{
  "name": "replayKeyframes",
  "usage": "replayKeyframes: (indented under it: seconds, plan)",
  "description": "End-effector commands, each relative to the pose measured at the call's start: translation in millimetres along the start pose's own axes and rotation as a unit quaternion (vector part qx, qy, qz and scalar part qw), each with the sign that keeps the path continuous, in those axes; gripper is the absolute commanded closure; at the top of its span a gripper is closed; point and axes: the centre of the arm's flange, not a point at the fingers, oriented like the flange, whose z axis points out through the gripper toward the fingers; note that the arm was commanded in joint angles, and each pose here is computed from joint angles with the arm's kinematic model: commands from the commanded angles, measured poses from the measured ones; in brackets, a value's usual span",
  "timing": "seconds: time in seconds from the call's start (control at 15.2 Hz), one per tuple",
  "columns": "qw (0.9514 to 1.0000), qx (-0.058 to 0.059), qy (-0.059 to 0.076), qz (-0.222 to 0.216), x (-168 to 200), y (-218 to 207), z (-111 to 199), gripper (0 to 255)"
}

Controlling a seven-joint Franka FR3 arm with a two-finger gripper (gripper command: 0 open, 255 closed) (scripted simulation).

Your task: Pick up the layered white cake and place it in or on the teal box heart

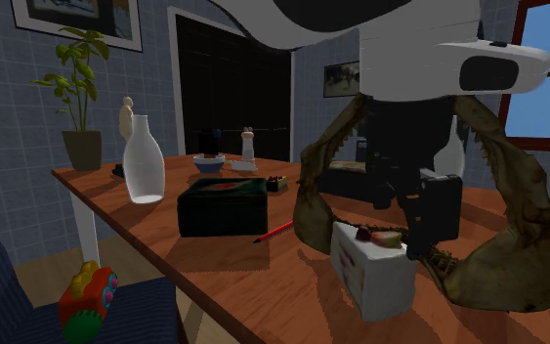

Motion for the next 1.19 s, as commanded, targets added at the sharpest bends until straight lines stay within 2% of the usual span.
replayKeyframes:
  seconds: [0.0,0.07,0.59,0.66,1.12]
  plan:
    - [1.0000,0.000,0.000,0.000,0.6,0.3,10.3,0]
    - [1.0000,0.000,0.000,0.000,0.6,0.3,18.6,0]
    - [1.0000,0.000,0.000,0.000,0.6,0.3,18.6,0]
    - [1.0000,0.000,0.000,0.000,0.6,0.3,18.6,255]
    - [1.0000,0.000,0.000,0.000,0.7,0.2,18.6,255]
